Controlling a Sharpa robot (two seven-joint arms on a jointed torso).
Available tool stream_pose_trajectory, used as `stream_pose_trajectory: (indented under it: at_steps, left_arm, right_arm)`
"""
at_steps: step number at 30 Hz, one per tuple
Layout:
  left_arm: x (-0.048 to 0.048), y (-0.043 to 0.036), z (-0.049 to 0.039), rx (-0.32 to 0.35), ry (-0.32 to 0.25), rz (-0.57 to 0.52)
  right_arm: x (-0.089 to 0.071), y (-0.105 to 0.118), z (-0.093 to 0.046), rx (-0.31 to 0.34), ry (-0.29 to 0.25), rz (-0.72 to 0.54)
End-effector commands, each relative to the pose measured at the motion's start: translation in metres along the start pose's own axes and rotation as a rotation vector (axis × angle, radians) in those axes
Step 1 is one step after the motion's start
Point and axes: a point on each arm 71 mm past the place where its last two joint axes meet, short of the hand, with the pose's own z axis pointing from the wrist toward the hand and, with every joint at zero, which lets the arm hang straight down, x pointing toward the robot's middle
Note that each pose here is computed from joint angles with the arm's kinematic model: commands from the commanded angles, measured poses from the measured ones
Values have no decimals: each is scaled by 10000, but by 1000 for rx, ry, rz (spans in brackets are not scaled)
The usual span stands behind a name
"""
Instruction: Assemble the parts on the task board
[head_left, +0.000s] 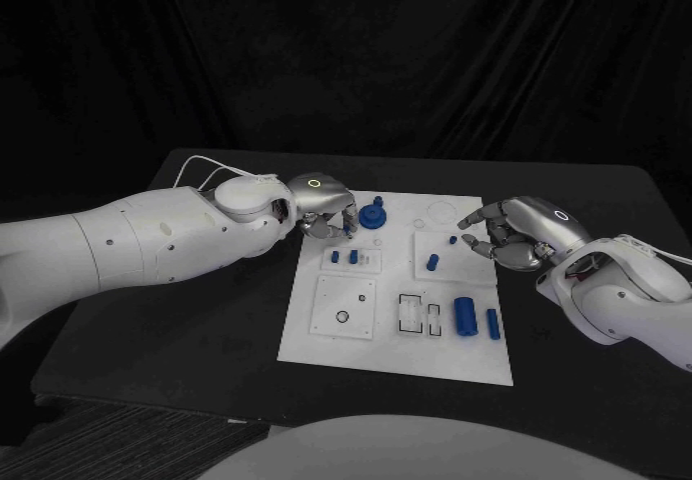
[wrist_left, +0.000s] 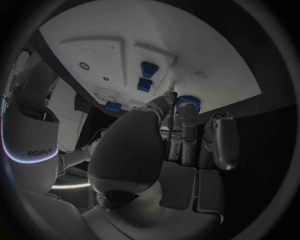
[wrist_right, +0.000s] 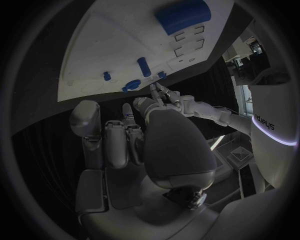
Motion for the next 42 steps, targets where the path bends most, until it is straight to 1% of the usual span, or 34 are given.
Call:
stream_pose_trajectory:
  at_steps: [1,8,16,26,33,42]
  left_arm:
    - [12,-8,23,-13,-8,-8]
    - [37,-42,65,-9,-9,-11]
    - [52,-61,96,-6,-3,-13]
    - [81,-85,129,-3,17,-18]
    - [127,-89,130,-6,37,-25]
    - [149,-79,110,-13,46,-29]
  right_arm:
    - [11,-4,-7,1,5,-1]
    - [15,-8,0,4,5,-2]
    - [16,-12,1,6,6,-2]
    - [19,-12,3,8,9,-2]
    - [17,-16,-2,11,10,-2]
    - [19,-18,0,12,12,-3]
